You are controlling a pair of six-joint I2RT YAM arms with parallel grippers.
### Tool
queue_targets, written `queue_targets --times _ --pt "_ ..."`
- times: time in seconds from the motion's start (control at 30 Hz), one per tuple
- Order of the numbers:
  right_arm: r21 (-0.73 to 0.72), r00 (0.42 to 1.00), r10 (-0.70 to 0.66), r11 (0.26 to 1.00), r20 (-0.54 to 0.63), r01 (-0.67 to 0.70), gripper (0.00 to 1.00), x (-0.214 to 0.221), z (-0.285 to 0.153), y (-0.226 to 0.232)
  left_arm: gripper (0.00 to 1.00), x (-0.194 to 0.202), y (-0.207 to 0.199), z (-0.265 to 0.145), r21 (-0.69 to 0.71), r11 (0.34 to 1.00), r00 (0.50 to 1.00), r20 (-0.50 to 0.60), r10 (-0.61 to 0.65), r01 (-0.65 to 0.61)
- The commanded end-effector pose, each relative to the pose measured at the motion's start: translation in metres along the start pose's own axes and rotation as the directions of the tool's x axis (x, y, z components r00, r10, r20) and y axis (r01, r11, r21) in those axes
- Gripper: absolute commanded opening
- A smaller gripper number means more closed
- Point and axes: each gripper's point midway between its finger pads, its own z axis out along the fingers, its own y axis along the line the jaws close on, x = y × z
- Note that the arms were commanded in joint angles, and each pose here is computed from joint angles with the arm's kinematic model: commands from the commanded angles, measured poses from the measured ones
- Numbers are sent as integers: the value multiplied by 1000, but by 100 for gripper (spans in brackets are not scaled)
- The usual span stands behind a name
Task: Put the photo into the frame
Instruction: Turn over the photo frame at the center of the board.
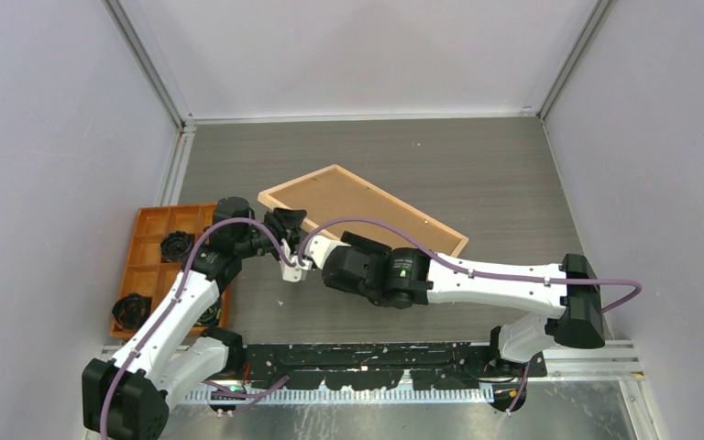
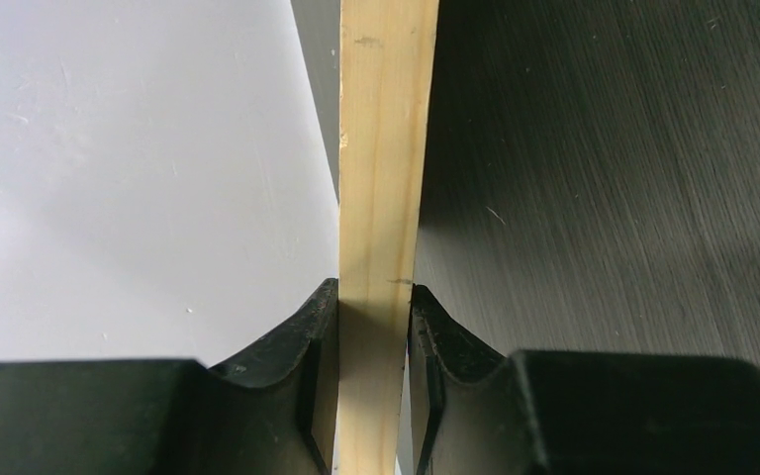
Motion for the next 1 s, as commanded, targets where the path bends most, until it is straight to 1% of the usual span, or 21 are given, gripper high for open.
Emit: queue_targets --times 0.0,0.13,0.23,0.27,0.3,0.33,0.37,0.4,0.43,0.47,0.57,0.67,0.77,0.83,0.9,0.97 --pt "116 999 -8 993 54 2 63 -7 -3 -23 9 -15 54 -13 -167 983 996 27 86 -80" --pt "133 997 6 991 81 -17 50 -9 -5 -27 9 -15 53 -13 -169 982 996 26 88 -82" --pt "144 994 28 989 110 -44 29 -15 -11 -33 12 -16 54 -13 -181 980 995 30 95 -88" --pt "149 993 34 987 117 -51 22 -17 -13 -35 17 -16 55 -13 -186 979 995 31 93 -86" --pt "155 991 40 986 125 -59 16 -20 -15 -38 30 -17 57 -14 -194 977 995 32 91 -83" --pt "162 990 44 985 131 -65 11 -22 -16 -40 48 -16 59 -15 -203 976 996 29 86 -78" --pt "167 989 48 983 137 -71 9 -25 -18 -43 67 -16 62 -16 -215 974 997 28 74 -66" --pt "172 989 50 982 142 -75 9 -27 -20 -45 81 -16 67 -18 -237 970 998 27 57 -49" --pt "175 988 54 981 147 -80 9 -30 -21 -47 93 -16 70 -20 -250 968 999 27 23 -15" --pt "176 987 62 980 150 -89 8 -33 -23 -49 99 -15 74 -23 -262 965 1000 21 -3 8" --pt "141 975 129 978 180 -155 7 -46 -28 -56 100 -9 87 -36 -314 944 993 -18 -115 104" --pt "68 948 234 965 216 -254 7 -62 -34 -65 100 0 105 -55 -400 892 966 -58 -251 208" --pt "-13 907 345 936 240 -353 7 -82 -42 -78 100 9 124 -79 -506 805 913 -77 -400 310" --pt "-74 874 417 908 249 -412 6 -97 -48 -87 100 14 132 -95 -560 748 875 -82 -477 355" --pt "-128 829 504 864 244 -488 6 -109 -50 -99 100 16 136 -107 -587 700 831 -82 -551 406" --pt "-180 764 608 794 216 -581 5 -114 -46 -115 100 19 131 -113 -572 675 776 -102 -622 466"
